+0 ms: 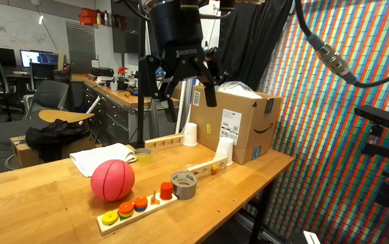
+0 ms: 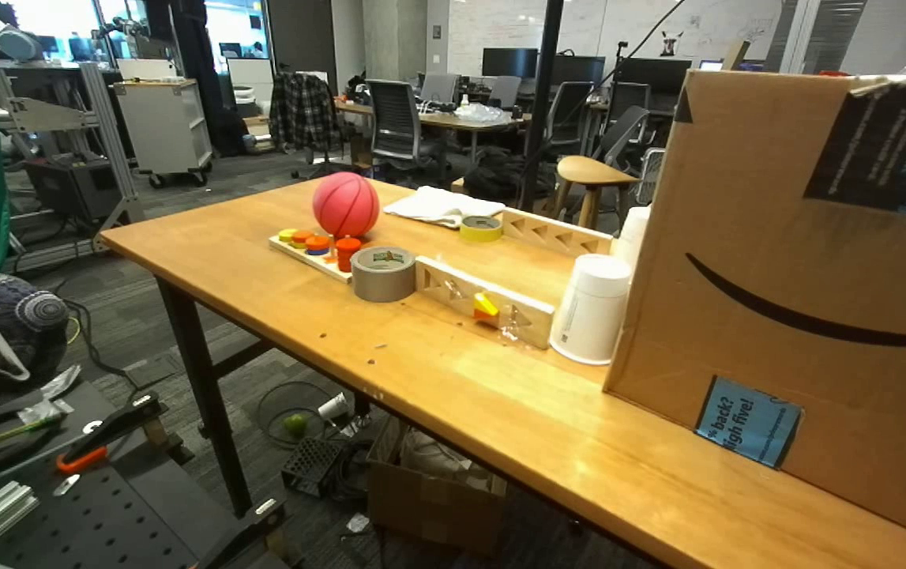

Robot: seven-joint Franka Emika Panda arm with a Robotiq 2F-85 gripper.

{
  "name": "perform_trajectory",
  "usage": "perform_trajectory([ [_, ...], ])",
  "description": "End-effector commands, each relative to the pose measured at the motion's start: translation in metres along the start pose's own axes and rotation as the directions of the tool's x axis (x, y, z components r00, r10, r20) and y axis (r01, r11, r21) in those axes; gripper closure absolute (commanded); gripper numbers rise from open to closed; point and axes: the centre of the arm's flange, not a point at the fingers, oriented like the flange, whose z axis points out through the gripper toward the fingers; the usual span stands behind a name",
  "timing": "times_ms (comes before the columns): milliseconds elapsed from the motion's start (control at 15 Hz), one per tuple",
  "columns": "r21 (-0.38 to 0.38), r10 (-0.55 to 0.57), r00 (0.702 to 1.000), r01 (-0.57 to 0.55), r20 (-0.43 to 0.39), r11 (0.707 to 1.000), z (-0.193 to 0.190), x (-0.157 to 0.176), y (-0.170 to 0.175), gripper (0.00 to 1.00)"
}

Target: Move the ball to the right

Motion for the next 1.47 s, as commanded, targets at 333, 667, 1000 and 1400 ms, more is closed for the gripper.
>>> perform_trajectory([
  [333, -0.014, -0.093, 0.994, 0.093, -0.05, 0.996, -0.009, 0.005, -0.044, 0.0],
  [667, -0.02, -0.201, 0.972, 0.2, -0.12, 0.98, -0.017, 0.033, -0.099, 0.0],
  [1000, -0.007, -0.298, 0.939, 0.301, -0.17, 0.954, -0.007, 0.086, -0.151, 0.0],
  [1400, 0.037, -0.39, 0.904, 0.402, -0.174, 0.915, 0.018, 0.138, -0.232, 0.0],
])
